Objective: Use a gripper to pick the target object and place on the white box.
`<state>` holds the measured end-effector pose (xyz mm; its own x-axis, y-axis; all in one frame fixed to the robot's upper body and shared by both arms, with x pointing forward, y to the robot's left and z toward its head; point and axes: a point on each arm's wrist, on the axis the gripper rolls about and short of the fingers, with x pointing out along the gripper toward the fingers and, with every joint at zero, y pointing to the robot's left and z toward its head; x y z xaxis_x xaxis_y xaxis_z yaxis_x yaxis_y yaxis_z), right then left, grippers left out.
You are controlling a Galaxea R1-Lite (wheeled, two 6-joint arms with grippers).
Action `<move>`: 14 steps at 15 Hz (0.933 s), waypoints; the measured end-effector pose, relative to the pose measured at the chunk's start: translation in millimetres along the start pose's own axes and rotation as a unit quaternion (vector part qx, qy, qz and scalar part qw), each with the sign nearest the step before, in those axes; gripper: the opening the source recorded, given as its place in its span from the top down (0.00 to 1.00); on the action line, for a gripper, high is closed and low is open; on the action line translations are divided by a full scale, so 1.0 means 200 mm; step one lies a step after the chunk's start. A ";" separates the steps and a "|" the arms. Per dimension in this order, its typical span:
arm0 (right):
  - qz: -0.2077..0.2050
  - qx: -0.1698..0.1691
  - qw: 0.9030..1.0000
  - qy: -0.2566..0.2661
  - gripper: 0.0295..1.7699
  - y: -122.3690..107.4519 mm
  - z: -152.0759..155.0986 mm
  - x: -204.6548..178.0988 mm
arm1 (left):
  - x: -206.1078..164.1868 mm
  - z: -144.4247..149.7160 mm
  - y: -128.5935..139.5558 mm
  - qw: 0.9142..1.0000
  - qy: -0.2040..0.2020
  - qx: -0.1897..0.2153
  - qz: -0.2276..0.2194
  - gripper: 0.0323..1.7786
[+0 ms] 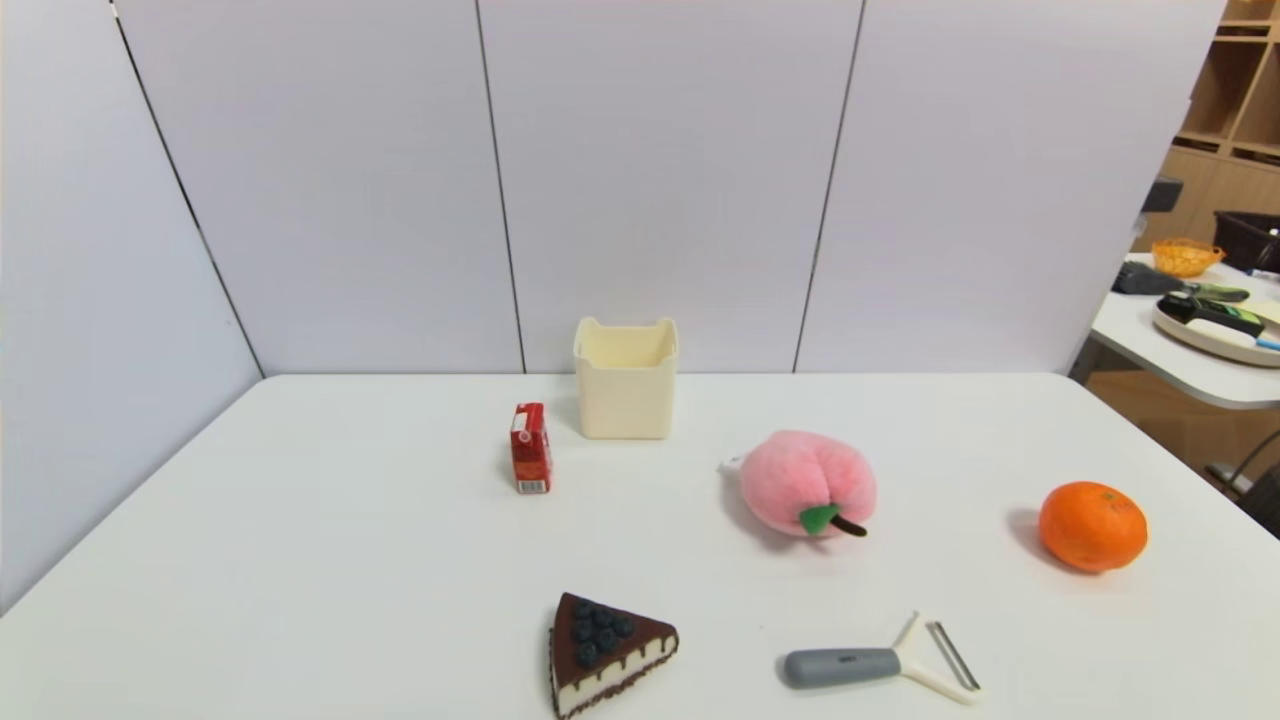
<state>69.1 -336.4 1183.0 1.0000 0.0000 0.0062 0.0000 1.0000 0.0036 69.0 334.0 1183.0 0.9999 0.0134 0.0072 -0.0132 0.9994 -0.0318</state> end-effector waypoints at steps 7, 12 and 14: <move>0.000 0.000 1.000 0.000 0.04 0.00 0.00 0.00 | 0.00 0.00 0.00 1.000 0.000 0.000 0.000 0.05; 0.000 0.000 1.000 0.000 0.04 0.00 0.00 0.00 | 0.00 0.00 0.00 1.000 0.000 0.000 0.000 0.05; 0.000 0.000 1.000 0.000 0.04 0.00 0.00 0.00 | 0.00 0.00 0.00 1.000 0.000 0.000 0.000 0.05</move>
<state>69.1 -336.4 1183.1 1.0000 -0.0004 0.0066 0.0004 1.0000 0.0032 69.0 334.0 1183.0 0.9999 0.0130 0.0070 -0.0127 0.9994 -0.0318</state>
